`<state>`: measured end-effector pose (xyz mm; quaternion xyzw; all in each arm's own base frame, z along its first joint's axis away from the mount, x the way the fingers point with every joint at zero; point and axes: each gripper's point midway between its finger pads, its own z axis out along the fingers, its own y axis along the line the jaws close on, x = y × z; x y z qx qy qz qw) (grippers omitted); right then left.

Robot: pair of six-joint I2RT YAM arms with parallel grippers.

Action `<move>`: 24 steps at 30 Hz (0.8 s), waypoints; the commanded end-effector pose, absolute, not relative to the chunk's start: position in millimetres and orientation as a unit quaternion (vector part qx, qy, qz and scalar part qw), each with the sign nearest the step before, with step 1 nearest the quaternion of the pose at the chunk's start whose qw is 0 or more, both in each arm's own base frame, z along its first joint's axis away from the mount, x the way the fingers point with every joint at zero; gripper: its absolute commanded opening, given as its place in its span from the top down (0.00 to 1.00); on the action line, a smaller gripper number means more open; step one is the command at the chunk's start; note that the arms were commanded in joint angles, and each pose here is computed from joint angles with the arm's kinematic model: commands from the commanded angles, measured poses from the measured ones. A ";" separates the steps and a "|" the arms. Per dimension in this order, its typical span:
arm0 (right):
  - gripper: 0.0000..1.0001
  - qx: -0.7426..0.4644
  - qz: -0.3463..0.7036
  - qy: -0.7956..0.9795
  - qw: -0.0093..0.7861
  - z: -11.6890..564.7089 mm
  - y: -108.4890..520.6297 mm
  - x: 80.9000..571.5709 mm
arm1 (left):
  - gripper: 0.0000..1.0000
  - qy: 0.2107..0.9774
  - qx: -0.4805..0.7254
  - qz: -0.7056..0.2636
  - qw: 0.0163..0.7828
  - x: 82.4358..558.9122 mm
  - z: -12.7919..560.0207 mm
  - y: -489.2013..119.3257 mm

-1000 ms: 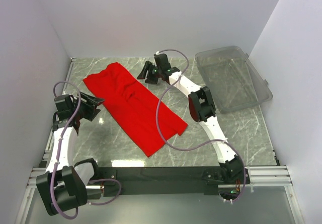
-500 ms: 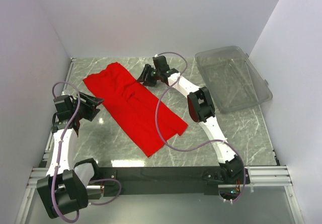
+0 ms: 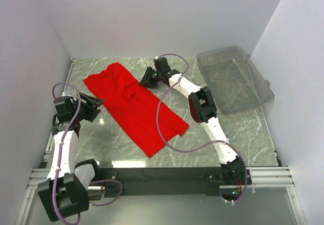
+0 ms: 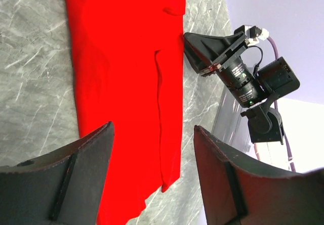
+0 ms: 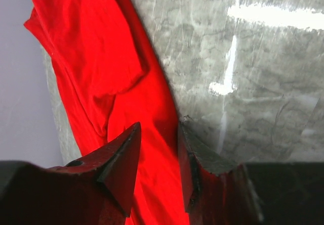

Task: Fold and stack the t-shirts
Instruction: Fold the tshirt

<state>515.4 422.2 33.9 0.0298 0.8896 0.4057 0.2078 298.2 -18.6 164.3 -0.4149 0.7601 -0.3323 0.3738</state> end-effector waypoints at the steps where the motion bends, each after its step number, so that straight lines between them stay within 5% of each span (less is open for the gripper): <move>1: 0.57 0.023 0.371 0.913 0.169 24.3 414.9 487.7 | 0.31 0.754 -0.409 -0.338 0.387 298.9 170.8 -19.8; 17: 1.00 0.053 0.371 0.907 0.191 28.0 410.2 505.5 | 0.31 0.757 -0.406 -0.330 0.392 293.4 178.8 -19.0; 24: 1.00 0.079 0.375 0.892 0.240 43.4 391.2 541.5 | 0.31 0.761 -0.406 -0.327 0.386 292.5 175.5 -19.6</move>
